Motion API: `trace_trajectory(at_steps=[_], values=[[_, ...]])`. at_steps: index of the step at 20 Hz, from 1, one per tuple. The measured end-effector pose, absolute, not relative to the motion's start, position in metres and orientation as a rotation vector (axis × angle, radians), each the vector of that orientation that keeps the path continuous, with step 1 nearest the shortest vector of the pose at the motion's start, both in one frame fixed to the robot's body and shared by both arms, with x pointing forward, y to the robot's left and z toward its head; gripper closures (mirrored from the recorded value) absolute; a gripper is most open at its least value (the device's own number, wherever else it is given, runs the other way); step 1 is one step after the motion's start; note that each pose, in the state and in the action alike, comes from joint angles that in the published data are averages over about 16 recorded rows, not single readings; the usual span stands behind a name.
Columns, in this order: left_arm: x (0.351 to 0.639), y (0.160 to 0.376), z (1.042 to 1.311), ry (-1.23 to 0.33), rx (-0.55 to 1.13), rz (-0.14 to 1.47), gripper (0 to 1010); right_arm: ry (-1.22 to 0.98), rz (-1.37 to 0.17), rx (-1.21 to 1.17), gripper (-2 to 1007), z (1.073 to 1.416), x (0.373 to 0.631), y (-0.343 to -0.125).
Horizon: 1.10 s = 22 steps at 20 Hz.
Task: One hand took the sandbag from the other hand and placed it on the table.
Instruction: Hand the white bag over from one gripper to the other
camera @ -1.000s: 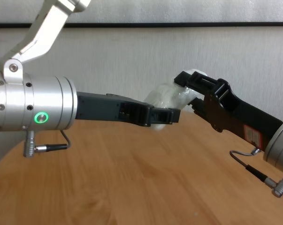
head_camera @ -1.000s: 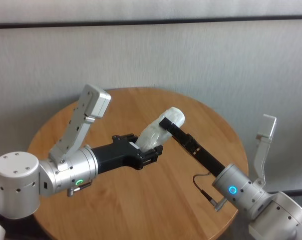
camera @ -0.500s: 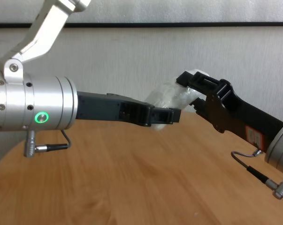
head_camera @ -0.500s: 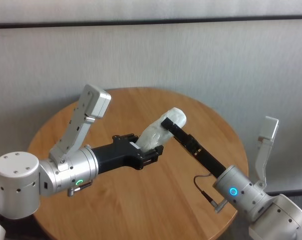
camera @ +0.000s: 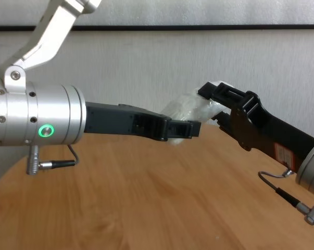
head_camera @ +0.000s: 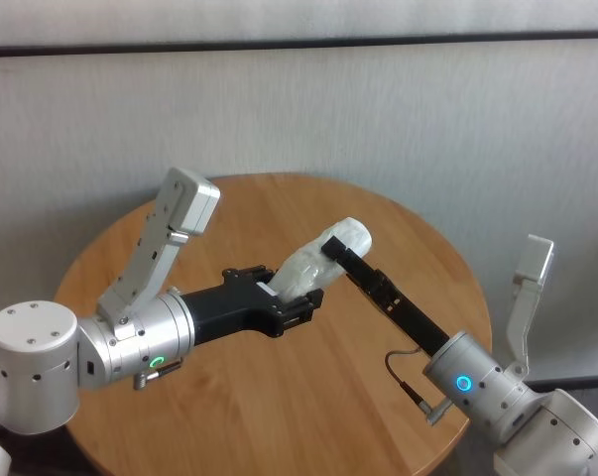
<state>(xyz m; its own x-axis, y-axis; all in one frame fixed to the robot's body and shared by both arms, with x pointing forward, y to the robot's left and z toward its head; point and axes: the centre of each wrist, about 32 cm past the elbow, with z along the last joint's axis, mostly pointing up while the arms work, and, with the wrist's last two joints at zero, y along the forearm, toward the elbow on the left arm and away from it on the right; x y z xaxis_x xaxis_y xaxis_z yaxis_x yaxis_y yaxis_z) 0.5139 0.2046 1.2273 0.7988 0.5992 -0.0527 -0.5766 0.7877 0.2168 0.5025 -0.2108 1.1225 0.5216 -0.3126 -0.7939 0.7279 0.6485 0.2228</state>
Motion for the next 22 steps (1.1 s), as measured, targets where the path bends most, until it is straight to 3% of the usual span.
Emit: trace_trajectory(at_steps=[11,22], values=[[0.5140,0.2046,1.2274,0.121,0.194,0.635,394,0.799,-0.664,0.599,540,1.1201,0.5020,-0.2116],[0.5141,0.2047,1.2275,0.120,0.194,0.636,139,0.799,-0.676,0.611,544,1.1193,0.5020,-0.2117]])
